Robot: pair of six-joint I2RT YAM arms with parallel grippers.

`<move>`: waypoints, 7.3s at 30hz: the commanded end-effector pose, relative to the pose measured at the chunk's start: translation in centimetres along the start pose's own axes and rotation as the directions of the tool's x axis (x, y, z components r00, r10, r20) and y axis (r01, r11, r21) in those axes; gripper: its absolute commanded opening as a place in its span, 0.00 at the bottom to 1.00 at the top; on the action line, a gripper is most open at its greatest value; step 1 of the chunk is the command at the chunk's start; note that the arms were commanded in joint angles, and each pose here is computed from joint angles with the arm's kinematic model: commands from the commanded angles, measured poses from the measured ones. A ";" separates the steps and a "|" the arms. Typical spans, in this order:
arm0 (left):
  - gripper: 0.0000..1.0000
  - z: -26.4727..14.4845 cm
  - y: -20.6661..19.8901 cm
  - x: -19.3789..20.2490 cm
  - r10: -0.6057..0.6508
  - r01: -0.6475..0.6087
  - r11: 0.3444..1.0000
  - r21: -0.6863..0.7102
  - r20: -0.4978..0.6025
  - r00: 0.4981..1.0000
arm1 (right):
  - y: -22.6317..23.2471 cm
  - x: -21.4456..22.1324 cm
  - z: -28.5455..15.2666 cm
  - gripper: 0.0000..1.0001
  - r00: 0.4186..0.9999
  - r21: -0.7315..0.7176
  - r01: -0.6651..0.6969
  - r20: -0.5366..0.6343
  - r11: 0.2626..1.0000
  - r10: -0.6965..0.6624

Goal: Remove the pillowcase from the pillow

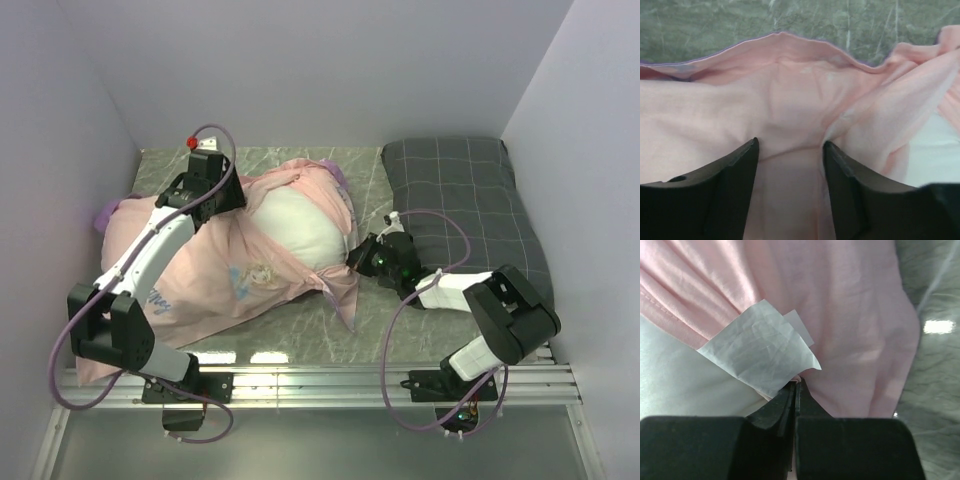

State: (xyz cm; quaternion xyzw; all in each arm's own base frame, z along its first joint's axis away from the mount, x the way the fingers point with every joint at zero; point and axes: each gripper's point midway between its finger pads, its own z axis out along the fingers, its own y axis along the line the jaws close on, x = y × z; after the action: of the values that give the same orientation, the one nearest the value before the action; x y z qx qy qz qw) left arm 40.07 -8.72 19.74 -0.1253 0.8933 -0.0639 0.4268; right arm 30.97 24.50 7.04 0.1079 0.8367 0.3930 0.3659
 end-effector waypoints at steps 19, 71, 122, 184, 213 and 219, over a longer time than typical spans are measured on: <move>0.86 -11.8 -10.0 -7.4 0.170 -0.223 0.951 0.215 0.240 0.956 | 7.3 -0.5 -1.1 0.00 0.997 -0.173 0.079 0.014 0.982 -0.078; 0.00 -3.9 -11.7 -8.0 0.193 -0.202 0.973 0.112 0.087 0.977 | 0.4 0.4 -2.9 0.00 0.992 0.086 0.108 0.051 0.990 -0.112; 0.01 -20.2 -12.5 3.5 0.116 -0.134 0.765 0.630 0.069 0.991 | 11.3 -10.7 2.4 0.16 0.837 0.243 0.520 0.045 0.819 -0.545; 0.00 -18.0 -24.7 -7.3 -0.247 -0.058 0.597 0.800 0.252 0.936 | 18.4 -13.2 -4.7 0.51 0.776 -0.026 0.592 0.290 0.806 -0.561; 0.68 -17.6 -2.6 4.9 -0.054 0.048 0.991 0.123 0.046 0.997 | 20.3 -17.8 -7.3 0.00 0.807 0.140 0.508 0.267 0.850 -0.526; 0.74 -17.6 -4.5 6.4 0.013 -0.012 0.971 0.239 -0.001 1.000 | 20.6 -17.7 -6.5 0.00 0.811 0.129 0.515 0.247 0.848 -0.530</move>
State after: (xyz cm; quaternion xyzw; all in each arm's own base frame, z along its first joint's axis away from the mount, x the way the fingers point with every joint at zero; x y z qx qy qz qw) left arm 23.72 -13.26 26.18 -0.0995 0.8853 -0.1295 0.4354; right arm 35.95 25.72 29.34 -0.0708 0.8250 0.2093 0.5202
